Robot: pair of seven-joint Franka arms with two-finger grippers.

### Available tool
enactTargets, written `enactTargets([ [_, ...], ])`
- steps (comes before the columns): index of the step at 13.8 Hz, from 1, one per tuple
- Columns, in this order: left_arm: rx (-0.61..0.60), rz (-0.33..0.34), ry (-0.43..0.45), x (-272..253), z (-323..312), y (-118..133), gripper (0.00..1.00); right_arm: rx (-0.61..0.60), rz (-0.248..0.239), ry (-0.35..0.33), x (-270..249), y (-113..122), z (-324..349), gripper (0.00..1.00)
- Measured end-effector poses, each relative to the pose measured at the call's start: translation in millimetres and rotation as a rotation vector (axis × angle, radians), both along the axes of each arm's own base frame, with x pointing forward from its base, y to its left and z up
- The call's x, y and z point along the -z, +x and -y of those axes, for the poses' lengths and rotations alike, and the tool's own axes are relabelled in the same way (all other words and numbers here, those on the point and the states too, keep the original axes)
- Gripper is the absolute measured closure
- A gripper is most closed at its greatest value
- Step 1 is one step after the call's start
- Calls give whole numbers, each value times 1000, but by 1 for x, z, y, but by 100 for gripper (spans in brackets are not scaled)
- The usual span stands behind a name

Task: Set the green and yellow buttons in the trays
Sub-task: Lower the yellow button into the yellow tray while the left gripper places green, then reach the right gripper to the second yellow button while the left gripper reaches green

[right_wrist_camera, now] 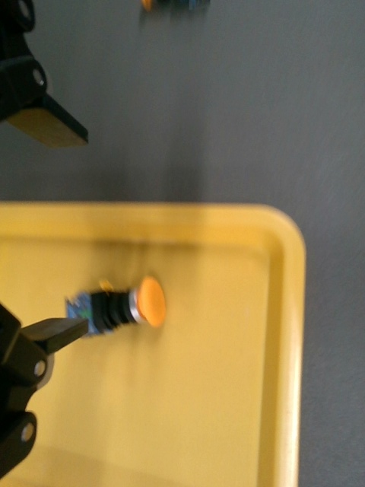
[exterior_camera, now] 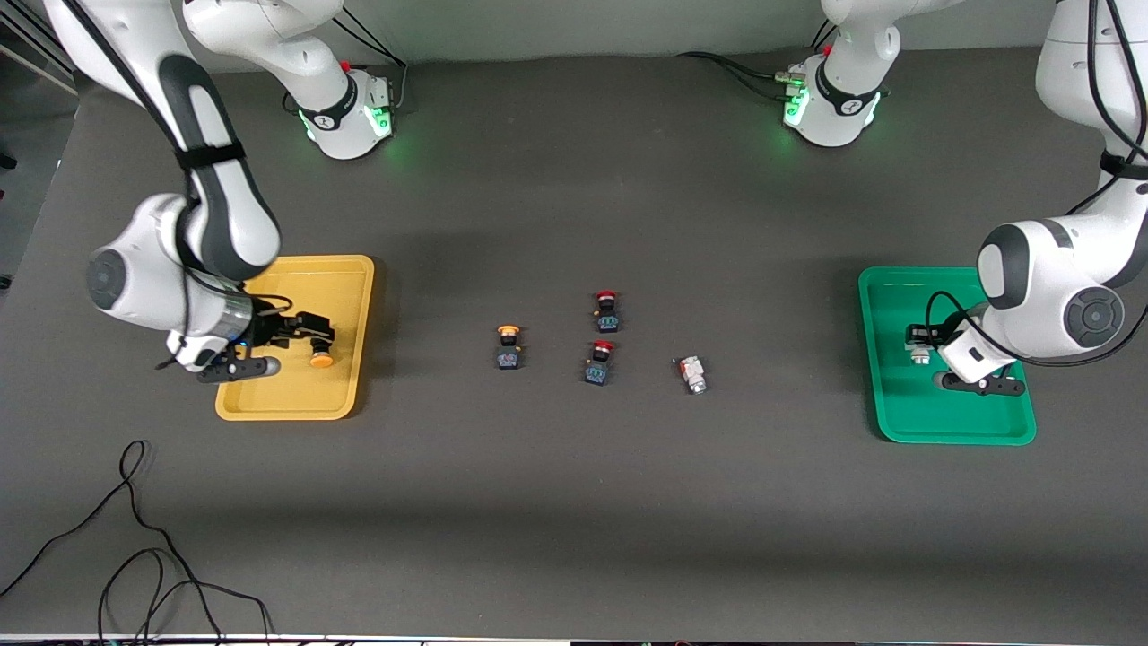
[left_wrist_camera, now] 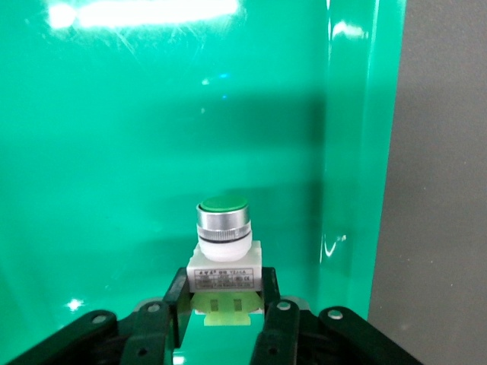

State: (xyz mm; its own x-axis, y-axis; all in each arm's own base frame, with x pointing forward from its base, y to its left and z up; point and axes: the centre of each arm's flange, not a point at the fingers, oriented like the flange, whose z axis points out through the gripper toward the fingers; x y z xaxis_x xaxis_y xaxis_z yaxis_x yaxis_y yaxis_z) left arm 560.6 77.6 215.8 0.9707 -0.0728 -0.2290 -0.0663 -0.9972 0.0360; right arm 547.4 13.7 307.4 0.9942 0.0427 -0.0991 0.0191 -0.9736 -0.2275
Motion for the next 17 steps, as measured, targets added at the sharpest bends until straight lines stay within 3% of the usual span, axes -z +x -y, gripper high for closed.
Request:
enactTargets([
  [1, -14, 2, 3, -1, 2, 1, 53, 17, -7, 13, -22, 6, -5, 0],
  [5, -34, -1, 10, -21, 3, 8, 7, 87, -29, -16, -80, 25, -75, 0],
  [6, -38, -10, 12, -39, 1, 12, 1, 110, -33, -27, -84, 26, -102, 0],
  [9, -41, -38, 22, -137, -2, 30, 1, 175, -48, -74, -79, 30, -187, 0],
  [11, -35, -2, 30, -194, 10, 40, 1, 190, -62, -101, -62, 33, -230, 1],
  [14, -103, 33, 44, -204, 68, 51, 1, 185, -59, -126, -19, 33, -277, 1],
  [17, -199, 65, 26, -187, 179, 55, 1, 185, -23, -152, 29, 28, -309, 1],
])
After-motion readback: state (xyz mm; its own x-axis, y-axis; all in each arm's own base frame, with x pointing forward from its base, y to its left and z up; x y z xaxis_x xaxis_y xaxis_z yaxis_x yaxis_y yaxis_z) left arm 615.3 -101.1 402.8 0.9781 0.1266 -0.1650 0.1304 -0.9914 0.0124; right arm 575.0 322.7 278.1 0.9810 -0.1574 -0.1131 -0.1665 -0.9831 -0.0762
